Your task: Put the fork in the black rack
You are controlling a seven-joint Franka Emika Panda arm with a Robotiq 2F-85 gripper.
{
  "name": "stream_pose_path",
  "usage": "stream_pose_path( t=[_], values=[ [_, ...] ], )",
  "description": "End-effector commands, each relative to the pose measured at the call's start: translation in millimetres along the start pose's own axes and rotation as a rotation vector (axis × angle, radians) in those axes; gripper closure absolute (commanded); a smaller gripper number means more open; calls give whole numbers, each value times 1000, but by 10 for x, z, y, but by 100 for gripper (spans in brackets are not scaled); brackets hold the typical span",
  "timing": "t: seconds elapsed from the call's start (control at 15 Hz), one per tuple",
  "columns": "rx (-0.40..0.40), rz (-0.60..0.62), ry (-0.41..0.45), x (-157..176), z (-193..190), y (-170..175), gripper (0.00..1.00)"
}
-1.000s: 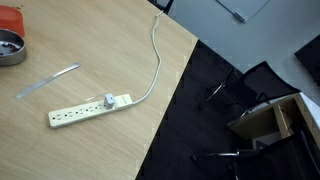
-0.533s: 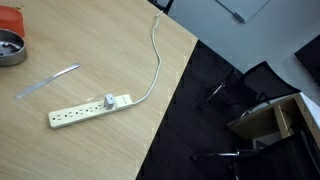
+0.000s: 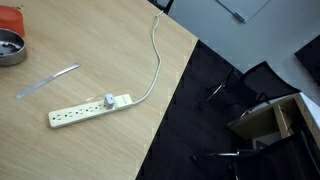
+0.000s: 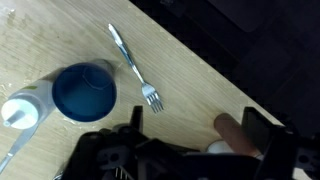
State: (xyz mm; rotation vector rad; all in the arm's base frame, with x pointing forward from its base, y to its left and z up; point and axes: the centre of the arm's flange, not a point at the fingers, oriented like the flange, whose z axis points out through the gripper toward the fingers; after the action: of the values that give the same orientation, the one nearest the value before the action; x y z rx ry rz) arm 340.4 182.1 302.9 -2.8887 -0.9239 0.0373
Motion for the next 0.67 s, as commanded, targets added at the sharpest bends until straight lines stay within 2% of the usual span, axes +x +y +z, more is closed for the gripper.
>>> stream_pose_path(
  t=[0.0, 0.27, 0.47, 0.6],
  values=[
    [7, -99, -36, 213, 403, 4, 0],
    [31, -260, -96, 357, 825, -115, 0],
    [6, -358, -102, 494, 1105, -173, 0],
    [-14, -382, -105, 566, 1281, -155, 0]
  ],
)
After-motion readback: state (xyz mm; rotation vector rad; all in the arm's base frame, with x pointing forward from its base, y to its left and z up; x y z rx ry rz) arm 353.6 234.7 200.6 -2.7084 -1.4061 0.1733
